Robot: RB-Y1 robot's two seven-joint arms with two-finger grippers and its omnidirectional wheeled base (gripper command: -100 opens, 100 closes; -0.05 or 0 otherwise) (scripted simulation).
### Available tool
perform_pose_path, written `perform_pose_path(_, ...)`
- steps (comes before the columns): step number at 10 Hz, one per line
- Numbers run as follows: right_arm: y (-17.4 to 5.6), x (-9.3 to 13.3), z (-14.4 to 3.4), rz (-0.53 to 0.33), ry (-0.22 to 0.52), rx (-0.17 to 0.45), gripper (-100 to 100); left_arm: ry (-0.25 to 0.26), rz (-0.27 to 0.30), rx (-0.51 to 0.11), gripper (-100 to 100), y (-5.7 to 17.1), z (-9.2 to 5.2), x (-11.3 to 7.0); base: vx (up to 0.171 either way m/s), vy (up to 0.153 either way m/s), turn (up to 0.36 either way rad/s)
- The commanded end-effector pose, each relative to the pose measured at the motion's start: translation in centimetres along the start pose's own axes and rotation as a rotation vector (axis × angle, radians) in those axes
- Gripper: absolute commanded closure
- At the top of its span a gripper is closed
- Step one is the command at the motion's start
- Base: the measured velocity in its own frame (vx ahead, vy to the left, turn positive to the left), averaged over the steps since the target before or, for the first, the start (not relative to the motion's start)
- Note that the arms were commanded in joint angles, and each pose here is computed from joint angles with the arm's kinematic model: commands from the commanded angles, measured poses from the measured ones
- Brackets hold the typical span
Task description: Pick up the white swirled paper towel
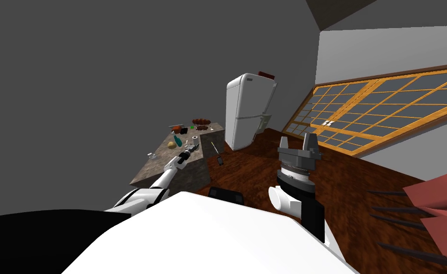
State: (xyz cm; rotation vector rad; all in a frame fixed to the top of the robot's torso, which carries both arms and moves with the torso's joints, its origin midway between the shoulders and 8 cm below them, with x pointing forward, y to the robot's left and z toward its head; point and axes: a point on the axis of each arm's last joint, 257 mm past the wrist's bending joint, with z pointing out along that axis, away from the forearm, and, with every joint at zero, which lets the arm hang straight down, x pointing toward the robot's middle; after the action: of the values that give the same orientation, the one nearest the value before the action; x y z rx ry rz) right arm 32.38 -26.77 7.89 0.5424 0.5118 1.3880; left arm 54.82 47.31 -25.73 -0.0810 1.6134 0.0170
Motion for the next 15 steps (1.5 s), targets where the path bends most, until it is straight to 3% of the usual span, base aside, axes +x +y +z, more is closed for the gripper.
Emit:
perform_pose_path(1,0.0,0.0,0.0,0.0,0.0,0.0,0,0.024,-0.007,-0.014,-100,0.6,0.0,1.1,-0.019,0.001,-0.003)
perform_pose_path(2,0.0,0.0,0.0,0.0,0.0,0.0,0,-0.008,0.003,0.001,-100,0.4,1.2,-0.7,-0.039,-0.015,-0.006)
perform_pose_path(3,0.0,0.0,0.0,0.0,0.0,0.0,0,-0.009,-0.004,-0.002,-100,0.3,1.9,-0.9,-0.043,-0.017,-0.008)
perform_pose_path(4,0.0,0.0,0.0,0.0,0.0,0.0,0,0.021,-0.01,-0.018,-100,1.0,1.4,0.6,-0.023,-0.006,-0.001)
perform_pose_path(5,0.0,0.0,0.0,0.0,0.0,0.0,0,-0.012,-0.002,-0.002,-100,0.7,2.7,-1.3,-0.056,-0.017,-0.006)
perform_pose_path(7,0.0,0.0,0.0,0.0,0.0,0.0,0,0.018,-0.015,-0.021,-100,1.3,2.7,0.0,-0.044,-0.012,-0.006)
perform_pose_path(9,0.0,0.0,0.0,0.0,0.0,0.0,0,-0.018,-0.012,-0.007,-100,0.9,4.4,-2.2,-0.052,-0.022,-0.005)
perform_pose_path(11,0.0,0.0,0.0,0.0,0.0,0.0,0,0.014,-0.021,-0.025,-100,1.6,4.0,-0.7,-0.01,-0.004,-0.001)
perform_pose_path(12,0.0,0.0,0.0,0.0,0.0,0.0,0,0.005,-0.018,-0.02,-100,1.5,3.9,-1.1,0.0,0.0,0.0)
perform_pose_path(13,0.0,0.0,0.0,0.0,0.0,0.0,0,0.006,-0.018,-0.021,100,1.5,3.9,-1.0,-0.001,-0.002,-0.016)
perform_pose_path(15,0.0,0.0,0.0,0.0,0.0,0.0,0,0.006,-0.016,-0.02,100,1.5,3.9,-1.1,0.0,0.001,0.008)
